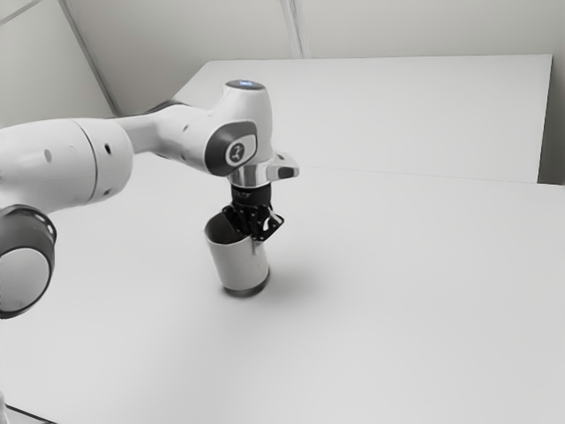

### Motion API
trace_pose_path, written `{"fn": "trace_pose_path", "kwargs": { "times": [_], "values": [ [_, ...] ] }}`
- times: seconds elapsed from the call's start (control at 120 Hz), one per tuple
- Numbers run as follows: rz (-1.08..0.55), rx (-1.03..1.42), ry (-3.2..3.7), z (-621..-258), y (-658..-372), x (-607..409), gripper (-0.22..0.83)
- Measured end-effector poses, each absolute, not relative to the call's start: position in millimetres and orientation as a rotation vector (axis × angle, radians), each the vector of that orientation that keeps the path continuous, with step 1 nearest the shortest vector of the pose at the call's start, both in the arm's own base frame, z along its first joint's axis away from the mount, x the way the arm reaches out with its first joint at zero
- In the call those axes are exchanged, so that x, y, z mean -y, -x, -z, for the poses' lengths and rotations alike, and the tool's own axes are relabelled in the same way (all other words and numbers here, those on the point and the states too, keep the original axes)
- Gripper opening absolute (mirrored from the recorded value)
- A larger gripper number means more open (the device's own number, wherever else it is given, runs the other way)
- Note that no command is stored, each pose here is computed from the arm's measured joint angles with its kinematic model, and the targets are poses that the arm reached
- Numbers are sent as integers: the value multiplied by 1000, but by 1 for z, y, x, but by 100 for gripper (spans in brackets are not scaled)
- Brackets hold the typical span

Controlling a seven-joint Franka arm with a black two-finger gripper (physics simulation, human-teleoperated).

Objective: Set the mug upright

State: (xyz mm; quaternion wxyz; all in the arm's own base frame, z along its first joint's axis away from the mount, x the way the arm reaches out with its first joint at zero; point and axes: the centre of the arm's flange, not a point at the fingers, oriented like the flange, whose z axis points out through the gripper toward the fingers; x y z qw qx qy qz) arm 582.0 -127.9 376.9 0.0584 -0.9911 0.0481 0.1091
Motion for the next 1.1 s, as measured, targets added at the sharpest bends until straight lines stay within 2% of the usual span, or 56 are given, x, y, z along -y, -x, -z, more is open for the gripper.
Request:
{"fn": "trace_pose_path", "kwargs": {
  "times": [0.3, 0.367, 0.483, 0.592, 0.725, 0.925, 1.1],
  "values": [
    [-250, -78, 3022, -366, -591, 129, -15],
    [-240, -71, 3025, -367, -592, 130, -6],
    [-207, -59, 3035, -379, -591, 132, 20],
    [-147, -37, 3053, -402, -591, 127, 36],
    [-44, -20, 3073, -440, -599, 116, 47],
    [131, -73, 3078, -496, -640, 87, 55],
    [207, -102, 3090, -556, -627, 45, 58]
  ]
}}
